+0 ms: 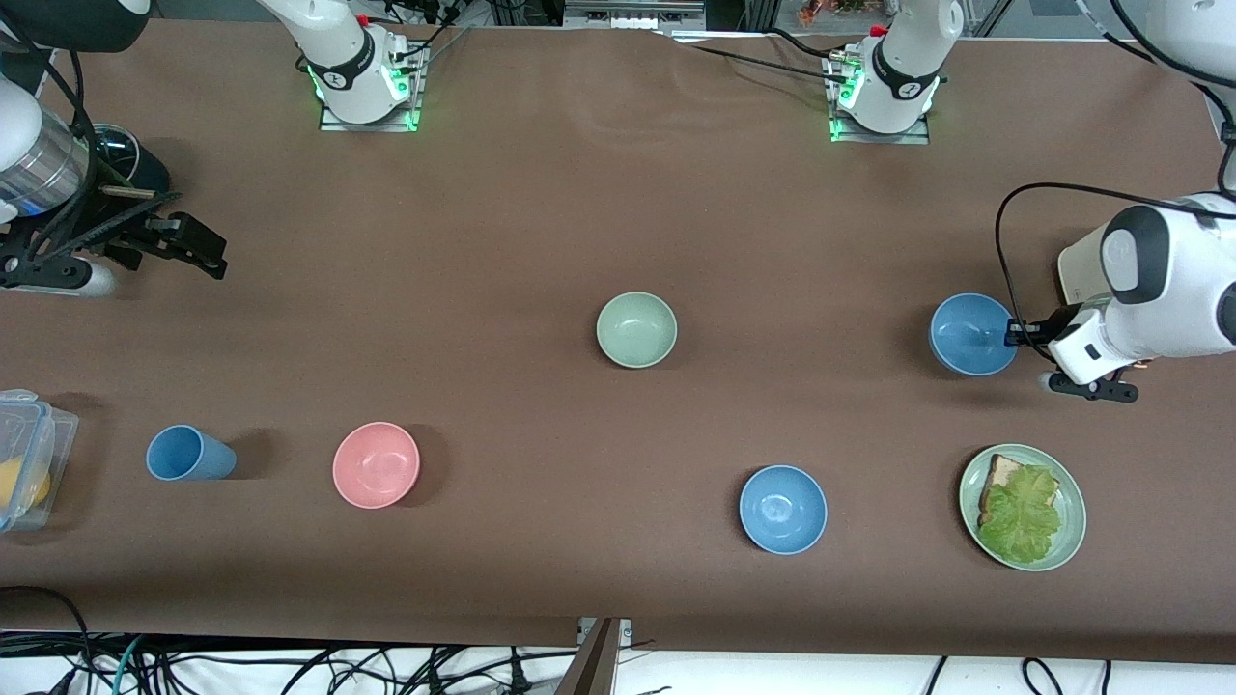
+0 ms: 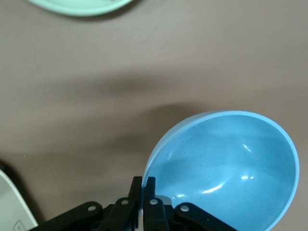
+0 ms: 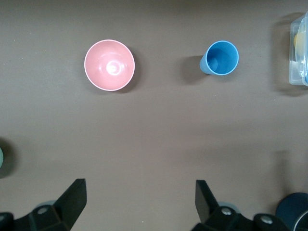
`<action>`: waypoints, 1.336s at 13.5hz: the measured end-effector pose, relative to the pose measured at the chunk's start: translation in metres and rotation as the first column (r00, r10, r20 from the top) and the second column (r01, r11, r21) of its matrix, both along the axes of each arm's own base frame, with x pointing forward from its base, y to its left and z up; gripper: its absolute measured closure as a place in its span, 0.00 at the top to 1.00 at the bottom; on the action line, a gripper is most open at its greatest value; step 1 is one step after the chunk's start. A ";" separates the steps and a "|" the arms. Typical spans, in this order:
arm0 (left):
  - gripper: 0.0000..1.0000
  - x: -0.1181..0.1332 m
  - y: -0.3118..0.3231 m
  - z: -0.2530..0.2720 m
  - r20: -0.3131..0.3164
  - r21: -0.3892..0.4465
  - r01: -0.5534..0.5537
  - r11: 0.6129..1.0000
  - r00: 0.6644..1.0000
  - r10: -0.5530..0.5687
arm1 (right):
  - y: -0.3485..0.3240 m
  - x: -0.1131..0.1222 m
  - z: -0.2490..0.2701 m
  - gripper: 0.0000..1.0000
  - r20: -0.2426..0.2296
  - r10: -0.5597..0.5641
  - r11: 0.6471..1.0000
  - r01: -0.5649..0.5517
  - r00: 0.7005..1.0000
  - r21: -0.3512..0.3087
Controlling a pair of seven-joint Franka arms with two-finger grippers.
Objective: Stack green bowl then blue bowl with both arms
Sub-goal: 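Carry the blue bowl over the green bowl with the left gripper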
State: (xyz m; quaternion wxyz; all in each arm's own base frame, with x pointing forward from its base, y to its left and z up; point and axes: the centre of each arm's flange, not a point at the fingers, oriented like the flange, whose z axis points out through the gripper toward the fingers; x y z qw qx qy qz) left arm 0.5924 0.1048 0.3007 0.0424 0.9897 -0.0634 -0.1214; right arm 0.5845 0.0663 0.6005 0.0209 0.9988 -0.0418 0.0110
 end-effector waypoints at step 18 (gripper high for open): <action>0.05 0.000 -0.462 0.005 -0.026 -0.034 -0.084 0.996 0.996 0.083 | 0.005 0.000 0.001 1.00 0.006 0.007 1.000 -0.007 1.000 0.011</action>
